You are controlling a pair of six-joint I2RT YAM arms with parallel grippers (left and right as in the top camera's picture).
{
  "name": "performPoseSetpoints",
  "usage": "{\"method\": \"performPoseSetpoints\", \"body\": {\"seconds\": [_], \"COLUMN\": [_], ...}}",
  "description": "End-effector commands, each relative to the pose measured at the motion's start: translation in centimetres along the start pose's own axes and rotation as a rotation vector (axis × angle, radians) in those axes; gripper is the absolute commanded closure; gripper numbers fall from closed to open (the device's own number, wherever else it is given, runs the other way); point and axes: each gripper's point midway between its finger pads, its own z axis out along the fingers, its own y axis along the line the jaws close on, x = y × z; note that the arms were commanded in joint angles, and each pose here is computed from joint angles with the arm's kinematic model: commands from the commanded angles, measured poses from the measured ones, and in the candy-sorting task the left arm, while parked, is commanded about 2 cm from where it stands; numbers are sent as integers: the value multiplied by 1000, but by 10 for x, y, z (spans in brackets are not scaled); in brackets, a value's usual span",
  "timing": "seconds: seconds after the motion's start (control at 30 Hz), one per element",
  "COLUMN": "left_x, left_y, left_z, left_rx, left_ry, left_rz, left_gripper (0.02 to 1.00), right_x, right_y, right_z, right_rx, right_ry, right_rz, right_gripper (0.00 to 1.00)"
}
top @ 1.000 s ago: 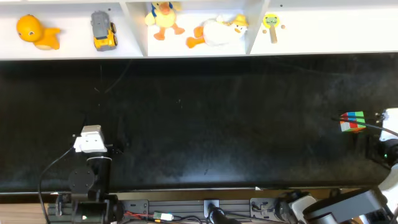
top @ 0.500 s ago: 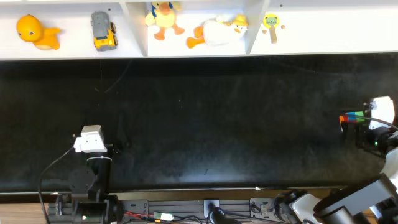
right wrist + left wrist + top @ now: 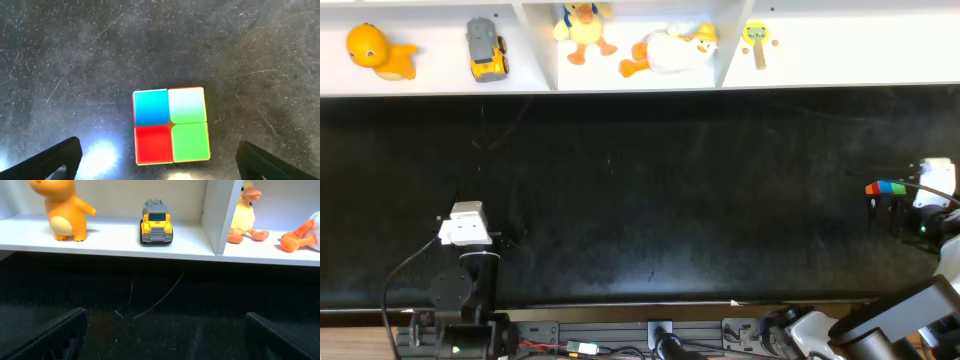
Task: Store Toys
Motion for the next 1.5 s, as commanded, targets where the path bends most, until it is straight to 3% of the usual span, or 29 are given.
{"method": "performPoseSetpoints", "body": {"seconds": [0.03, 1.5], "left_x": [0, 0], "left_y": [0, 0], "left_z": [0, 0], "left_rx": [0, 0], "left_ry": [-5, -5], "left_rz": [21, 21], "left_gripper": [20, 20], "right_x": [-3, 21], "right_y": [0, -6], "right_z": [1, 23], "right_rx": [1, 38], "right_ry": [-13, 31], "right_rz": [8, 18], "right_gripper": [3, 3]}}
